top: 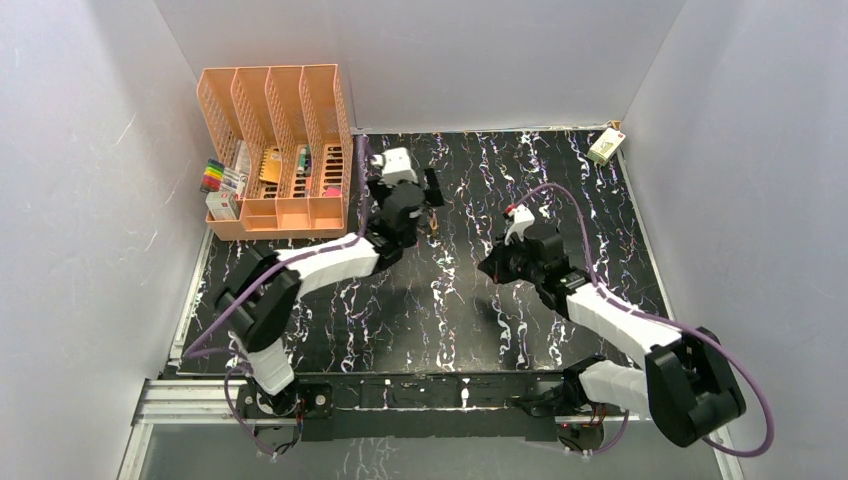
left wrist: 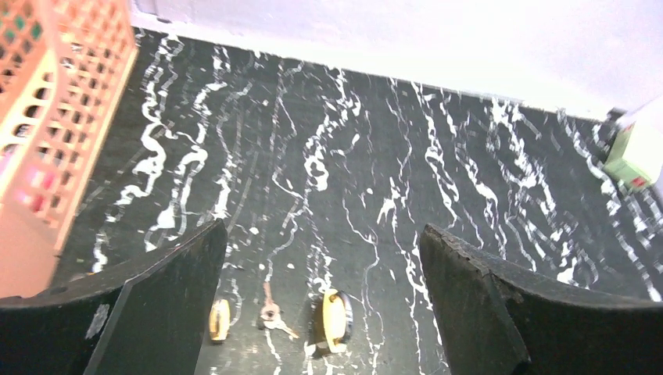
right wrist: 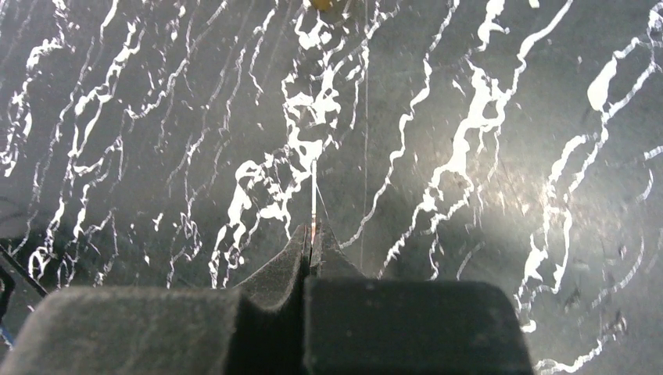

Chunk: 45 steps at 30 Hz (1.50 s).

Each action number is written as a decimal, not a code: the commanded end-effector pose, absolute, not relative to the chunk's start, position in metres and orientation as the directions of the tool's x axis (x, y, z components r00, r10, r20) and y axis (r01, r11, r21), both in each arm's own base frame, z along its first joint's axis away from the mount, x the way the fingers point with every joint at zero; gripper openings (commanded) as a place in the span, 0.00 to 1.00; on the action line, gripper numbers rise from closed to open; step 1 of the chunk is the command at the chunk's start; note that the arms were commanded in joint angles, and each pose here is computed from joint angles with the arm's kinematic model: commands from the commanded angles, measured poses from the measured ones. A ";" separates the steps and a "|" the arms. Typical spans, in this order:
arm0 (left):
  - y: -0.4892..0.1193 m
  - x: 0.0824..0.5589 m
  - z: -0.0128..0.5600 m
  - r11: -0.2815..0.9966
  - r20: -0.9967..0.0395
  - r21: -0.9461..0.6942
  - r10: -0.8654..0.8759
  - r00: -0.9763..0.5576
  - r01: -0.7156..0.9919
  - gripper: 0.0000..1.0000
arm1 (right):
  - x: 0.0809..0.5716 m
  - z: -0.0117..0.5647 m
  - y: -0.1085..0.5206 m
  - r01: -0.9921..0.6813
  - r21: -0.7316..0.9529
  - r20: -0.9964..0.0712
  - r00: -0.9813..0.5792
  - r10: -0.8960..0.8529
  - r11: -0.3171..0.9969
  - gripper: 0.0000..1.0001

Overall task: Lock with the key
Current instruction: Place the lock at the center of the board, then place the key at the center of the board.

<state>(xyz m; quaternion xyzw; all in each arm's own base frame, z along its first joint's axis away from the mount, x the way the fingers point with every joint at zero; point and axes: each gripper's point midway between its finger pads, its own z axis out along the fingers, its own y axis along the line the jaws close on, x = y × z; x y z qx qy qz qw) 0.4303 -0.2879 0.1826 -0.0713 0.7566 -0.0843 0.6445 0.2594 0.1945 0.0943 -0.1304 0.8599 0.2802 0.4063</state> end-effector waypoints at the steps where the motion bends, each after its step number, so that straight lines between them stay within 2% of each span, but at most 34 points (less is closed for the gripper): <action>1: -0.239 0.425 0.214 0.948 -0.936 -0.318 -0.311 -0.162 0.017 0.95 | 0.290 0.133 0.219 -0.520 0.393 -0.823 -0.566 0.038 0.759 0.00; 9: -0.170 0.399 0.250 0.937 -0.939 -0.323 -0.299 -0.172 0.132 0.98 | 0.330 0.120 0.245 -0.508 0.421 -0.784 -0.620 0.021 0.751 0.00; 19: -0.106 0.383 0.280 0.951 -0.948 -0.302 -0.292 -0.123 0.063 0.98 | 0.400 0.096 0.272 -0.434 0.410 -0.725 -0.688 -0.002 0.802 0.00; 26: -0.100 0.377 0.293 0.947 -0.947 -0.314 -0.306 -0.096 0.071 0.98 | 0.420 0.078 0.272 -0.346 0.413 -0.687 -0.726 0.039 0.843 0.00; 37: -0.099 0.374 0.297 0.946 -0.947 -0.315 -0.308 -0.089 0.080 0.98 | 0.425 0.055 0.268 -0.281 0.400 -0.643 -0.764 0.049 0.872 0.00; 41: -0.100 0.375 0.295 0.945 -0.947 -0.315 -0.307 -0.093 0.084 0.98 | 0.426 0.054 0.266 -0.287 0.383 -0.646 -0.763 0.033 0.878 0.11; 45: -0.101 0.375 0.295 0.945 -0.947 -0.315 -0.306 -0.097 0.086 0.98 | 0.427 0.050 0.268 -0.291 0.388 -0.638 -0.770 0.028 0.874 0.16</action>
